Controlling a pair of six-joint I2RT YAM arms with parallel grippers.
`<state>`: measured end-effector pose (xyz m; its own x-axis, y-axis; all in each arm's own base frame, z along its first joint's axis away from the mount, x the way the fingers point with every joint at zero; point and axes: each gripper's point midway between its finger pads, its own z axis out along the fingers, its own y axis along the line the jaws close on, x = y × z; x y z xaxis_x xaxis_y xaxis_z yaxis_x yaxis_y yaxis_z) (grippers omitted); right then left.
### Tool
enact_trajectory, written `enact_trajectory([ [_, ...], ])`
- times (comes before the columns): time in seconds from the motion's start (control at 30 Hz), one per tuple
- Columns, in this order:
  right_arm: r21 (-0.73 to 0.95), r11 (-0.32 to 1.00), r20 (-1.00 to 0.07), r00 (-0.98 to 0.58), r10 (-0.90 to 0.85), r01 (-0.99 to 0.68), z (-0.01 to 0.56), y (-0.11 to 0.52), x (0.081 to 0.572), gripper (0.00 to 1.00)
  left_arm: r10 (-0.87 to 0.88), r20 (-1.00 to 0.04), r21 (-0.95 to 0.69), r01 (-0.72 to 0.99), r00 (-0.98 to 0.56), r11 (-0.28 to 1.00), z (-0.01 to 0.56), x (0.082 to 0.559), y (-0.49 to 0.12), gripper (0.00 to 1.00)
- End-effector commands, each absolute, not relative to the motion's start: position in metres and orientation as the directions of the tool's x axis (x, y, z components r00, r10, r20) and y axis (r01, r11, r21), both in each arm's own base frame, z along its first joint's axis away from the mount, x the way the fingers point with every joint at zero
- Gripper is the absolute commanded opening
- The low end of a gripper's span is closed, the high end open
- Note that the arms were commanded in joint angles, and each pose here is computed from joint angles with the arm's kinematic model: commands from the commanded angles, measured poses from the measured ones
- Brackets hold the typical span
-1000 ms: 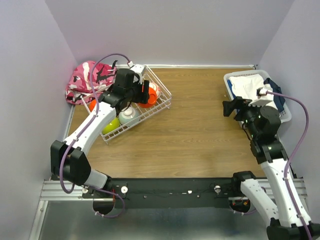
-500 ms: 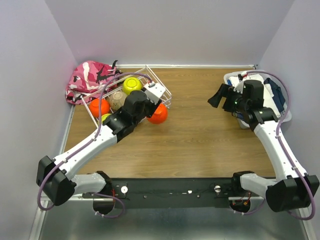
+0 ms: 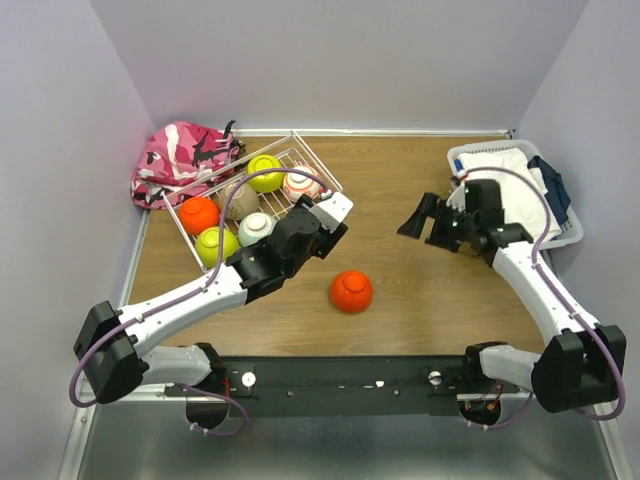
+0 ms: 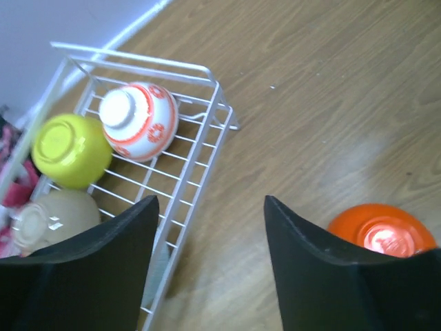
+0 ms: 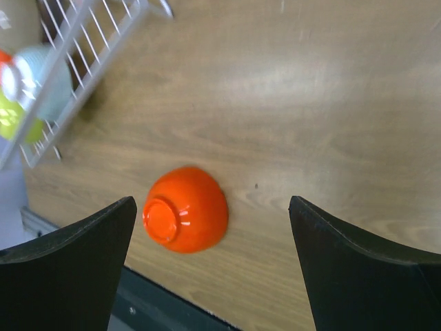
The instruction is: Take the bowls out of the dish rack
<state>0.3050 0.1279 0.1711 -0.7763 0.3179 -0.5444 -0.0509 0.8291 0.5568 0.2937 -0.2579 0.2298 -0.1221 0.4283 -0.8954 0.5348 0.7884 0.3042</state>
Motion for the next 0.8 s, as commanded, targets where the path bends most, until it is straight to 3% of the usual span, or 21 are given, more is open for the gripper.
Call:
enact_trajectory([
  [0.0,0.586,0.802,-0.499,-0.833,0.238,-0.121,0.140,0.171,0.279,1.00,0.195,-0.922,0.015,0.471,-0.336,0.882,0.207,0.276,-0.258,0.82],
  [0.2,0.473,0.842,-0.585,-0.807,0.080,-0.259,0.128,0.209,0.268,1.00,0.063,-0.837,-0.201,0.412,-0.544,0.889,0.178,0.257,-0.254,0.93],
  [0.4,0.315,0.870,-0.609,-0.784,-0.122,-0.380,0.113,0.230,0.241,0.94,-0.077,-0.677,-0.400,0.278,-0.731,0.873,0.145,0.249,-0.235,0.94],
  [0.6,0.272,0.889,-0.476,-0.855,-0.208,-0.368,0.086,0.230,0.190,0.79,-0.056,-0.635,-0.395,0.262,-0.770,0.880,0.132,0.238,-0.229,0.94],
  [0.77,0.271,0.900,-0.459,-0.868,-0.191,-0.342,0.099,0.226,0.165,0.75,-0.006,-0.632,-0.364,0.290,-0.775,0.885,0.135,0.234,-0.226,0.94],
])
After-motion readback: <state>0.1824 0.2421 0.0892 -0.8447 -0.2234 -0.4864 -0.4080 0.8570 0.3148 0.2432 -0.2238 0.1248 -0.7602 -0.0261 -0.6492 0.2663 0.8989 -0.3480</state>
